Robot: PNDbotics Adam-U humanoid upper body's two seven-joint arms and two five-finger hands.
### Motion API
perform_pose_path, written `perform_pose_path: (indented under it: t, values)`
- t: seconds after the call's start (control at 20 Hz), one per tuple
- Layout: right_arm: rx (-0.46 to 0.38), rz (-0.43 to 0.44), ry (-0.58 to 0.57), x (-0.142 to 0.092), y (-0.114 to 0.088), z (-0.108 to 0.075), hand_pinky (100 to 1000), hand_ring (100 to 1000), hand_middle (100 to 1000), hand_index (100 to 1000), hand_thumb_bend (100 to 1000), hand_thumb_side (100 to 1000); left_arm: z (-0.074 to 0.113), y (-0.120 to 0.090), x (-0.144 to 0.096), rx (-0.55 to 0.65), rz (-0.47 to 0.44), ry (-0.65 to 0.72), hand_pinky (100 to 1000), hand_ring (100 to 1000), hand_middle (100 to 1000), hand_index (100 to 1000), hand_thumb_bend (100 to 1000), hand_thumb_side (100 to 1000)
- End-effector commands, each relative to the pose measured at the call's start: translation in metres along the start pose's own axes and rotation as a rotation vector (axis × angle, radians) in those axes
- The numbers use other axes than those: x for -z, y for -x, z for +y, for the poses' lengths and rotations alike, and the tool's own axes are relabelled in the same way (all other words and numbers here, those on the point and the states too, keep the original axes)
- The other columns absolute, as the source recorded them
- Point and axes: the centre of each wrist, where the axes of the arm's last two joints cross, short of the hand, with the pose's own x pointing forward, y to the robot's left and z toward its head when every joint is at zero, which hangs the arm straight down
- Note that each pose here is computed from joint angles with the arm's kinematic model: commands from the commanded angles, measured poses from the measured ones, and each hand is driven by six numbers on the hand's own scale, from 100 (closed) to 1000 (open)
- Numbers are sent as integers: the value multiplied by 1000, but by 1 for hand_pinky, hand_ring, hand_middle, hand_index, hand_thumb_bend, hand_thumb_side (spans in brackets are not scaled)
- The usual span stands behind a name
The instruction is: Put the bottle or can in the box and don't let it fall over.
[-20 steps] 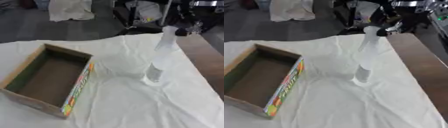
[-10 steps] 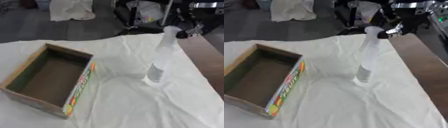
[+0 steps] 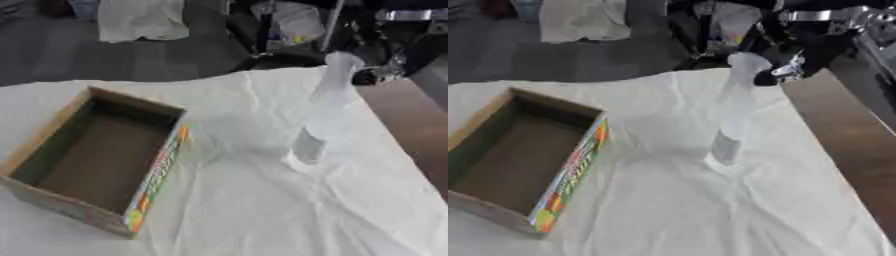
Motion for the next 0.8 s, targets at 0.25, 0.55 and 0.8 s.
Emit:
perform_pose_path:
  t: [0.25, 0.55, 0.8]
  values:
    - [-49, -15, 42, -17, -21, -11, 773, 759, 751, 770, 468, 376, 0, -7, 5, -3, -23, 5, 705, 815, 822, 830, 440, 783]
    - [-31, -9, 81, -12, -25, -12, 741, 748, 746, 765, 465, 364, 0, -7, 5, -4, -23, 7, 705, 815, 823, 830, 438, 783]
    - [-26, -2, 101, -6, -25, -11, 743, 744, 744, 763, 468, 355, -1, -6, 4, -6, -18, 10, 705, 815, 823, 829, 435, 786]
